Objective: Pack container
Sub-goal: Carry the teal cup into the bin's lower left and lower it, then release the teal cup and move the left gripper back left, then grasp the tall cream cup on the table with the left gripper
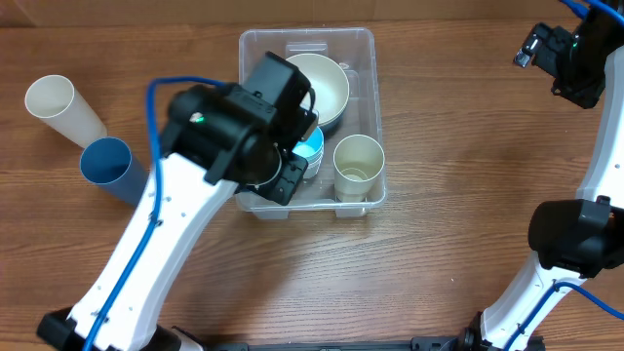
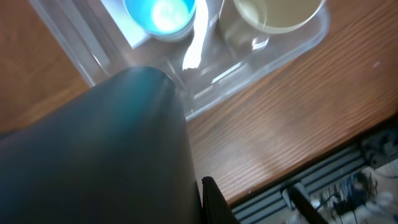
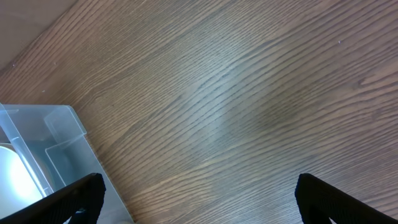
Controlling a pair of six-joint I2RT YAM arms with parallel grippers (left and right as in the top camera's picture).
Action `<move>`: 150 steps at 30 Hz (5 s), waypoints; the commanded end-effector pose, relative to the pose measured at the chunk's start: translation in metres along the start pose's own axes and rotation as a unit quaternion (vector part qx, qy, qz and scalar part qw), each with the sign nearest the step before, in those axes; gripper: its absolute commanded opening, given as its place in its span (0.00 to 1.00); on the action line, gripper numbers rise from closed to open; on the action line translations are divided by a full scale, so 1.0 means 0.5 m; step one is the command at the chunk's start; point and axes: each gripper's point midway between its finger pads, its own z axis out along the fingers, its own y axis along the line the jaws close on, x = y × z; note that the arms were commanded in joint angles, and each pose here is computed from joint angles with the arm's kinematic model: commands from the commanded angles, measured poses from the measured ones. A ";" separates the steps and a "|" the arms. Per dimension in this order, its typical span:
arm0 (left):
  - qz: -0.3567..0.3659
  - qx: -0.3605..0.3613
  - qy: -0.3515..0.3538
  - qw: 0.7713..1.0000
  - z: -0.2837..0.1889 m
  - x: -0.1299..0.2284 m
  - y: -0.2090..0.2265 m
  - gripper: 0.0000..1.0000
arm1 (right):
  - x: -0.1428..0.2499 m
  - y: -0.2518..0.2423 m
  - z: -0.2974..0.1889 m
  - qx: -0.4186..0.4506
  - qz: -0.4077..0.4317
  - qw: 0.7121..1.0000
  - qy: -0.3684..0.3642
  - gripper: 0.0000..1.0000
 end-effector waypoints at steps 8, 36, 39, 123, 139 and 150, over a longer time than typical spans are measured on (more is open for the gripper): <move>-0.010 -0.018 -0.003 1.000 0.077 -0.028 0.012 0.04 | -0.009 0.008 -0.034 -0.008 0.000 1.000 -0.025 1.00; -0.010 -0.039 0.045 0.998 0.315 0.027 0.036 0.04 | -0.009 0.008 -0.034 -0.008 0.000 1.000 -0.025 1.00; -0.010 -0.039 0.044 0.998 0.318 0.028 0.036 0.17 | -0.009 0.007 -0.034 -0.007 0.000 1.000 -0.025 1.00; -0.365 -0.062 0.109 0.922 0.186 0.072 0.525 0.41 | -0.009 0.007 -0.034 -0.007 0.000 1.000 -0.025 1.00; -0.416 -0.205 -0.080 0.882 0.107 -0.010 0.701 0.58 | -0.009 0.008 -0.034 -0.008 0.000 1.000 -0.025 1.00; -0.430 -0.316 -0.190 0.824 0.052 -0.019 0.905 0.65 | -0.009 0.008 -0.034 -0.008 0.000 1.000 -0.025 1.00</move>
